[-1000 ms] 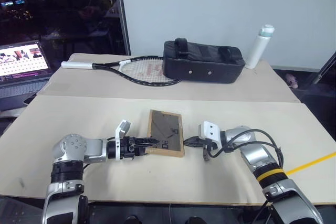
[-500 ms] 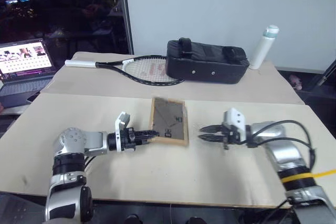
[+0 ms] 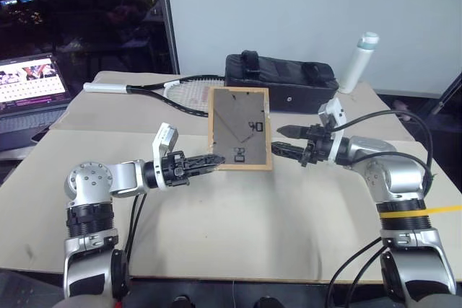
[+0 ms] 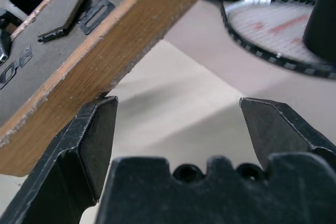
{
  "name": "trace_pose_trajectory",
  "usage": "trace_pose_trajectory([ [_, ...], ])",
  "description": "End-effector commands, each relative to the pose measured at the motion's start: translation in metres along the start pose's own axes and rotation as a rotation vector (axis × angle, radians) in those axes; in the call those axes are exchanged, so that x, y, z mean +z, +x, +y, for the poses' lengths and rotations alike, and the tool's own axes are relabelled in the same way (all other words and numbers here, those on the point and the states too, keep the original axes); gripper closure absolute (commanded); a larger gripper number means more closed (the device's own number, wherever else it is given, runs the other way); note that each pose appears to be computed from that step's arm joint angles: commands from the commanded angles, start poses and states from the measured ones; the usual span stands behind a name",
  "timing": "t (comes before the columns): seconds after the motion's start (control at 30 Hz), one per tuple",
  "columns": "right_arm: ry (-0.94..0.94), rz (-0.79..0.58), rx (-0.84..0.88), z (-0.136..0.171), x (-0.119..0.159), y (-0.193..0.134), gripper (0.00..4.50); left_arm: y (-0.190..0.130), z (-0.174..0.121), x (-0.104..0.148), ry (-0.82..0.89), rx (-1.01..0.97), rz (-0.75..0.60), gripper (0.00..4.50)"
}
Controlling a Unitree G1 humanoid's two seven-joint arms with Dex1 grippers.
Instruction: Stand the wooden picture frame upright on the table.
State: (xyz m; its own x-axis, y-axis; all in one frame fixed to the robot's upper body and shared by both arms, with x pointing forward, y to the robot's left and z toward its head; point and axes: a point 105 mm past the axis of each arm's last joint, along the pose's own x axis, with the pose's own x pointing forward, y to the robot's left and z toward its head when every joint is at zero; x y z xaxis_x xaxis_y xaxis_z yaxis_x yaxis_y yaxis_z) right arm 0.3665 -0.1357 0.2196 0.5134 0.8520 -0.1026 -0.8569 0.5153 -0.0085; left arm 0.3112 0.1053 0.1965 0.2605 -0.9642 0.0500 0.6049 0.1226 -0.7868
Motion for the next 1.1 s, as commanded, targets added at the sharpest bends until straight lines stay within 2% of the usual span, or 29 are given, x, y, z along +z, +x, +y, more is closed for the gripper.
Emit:
trace_pose_trajectory([
  [0.03,-0.083,0.02,-0.027,-0.007,0.027,-0.017,0.1,0.001,-0.006,0.01,0.082,0.023,-0.024,3.35],
  [0.1,-0.09,0.054,-0.062,-0.016,0.029,-0.032,0.1,-0.004,-0.003,0.014,0.121,0.052,-0.04,3.35],
  [0.2,-0.073,0.026,-0.022,-0.011,0.045,-0.043,0.1,-0.014,0.015,0.029,0.136,0.152,-0.124,3.35],
  [0.33,-0.058,-0.037,0.093,0.016,0.061,-0.028,0.1,-0.014,0.025,0.028,0.136,0.179,-0.14,3.35],
  [0.47,-0.058,-0.036,0.112,0.025,0.056,-0.013,0.1,-0.004,0.024,0.018,0.115,0.151,-0.11,3.35],
  [0.67,-0.055,-0.028,0.122,0.028,0.037,0.03,0.1,0.011,0.024,0.002,0.087,0.132,-0.057,3.35],
  [0.77,-0.059,-0.02,0.126,0.026,0.031,0.036,0.1,0.013,0.021,0.0,0.083,0.118,-0.044,3.35],
  [0.93,-0.063,-0.01,0.245,0.047,0.025,0.047,0.1,0.018,0.018,-0.004,0.074,0.099,-0.026,3.35],
  [1.1,-0.073,-0.025,0.382,0.07,0.024,0.045,0.1,0.018,0.02,-0.005,0.064,0.103,-0.017,3.35],
])
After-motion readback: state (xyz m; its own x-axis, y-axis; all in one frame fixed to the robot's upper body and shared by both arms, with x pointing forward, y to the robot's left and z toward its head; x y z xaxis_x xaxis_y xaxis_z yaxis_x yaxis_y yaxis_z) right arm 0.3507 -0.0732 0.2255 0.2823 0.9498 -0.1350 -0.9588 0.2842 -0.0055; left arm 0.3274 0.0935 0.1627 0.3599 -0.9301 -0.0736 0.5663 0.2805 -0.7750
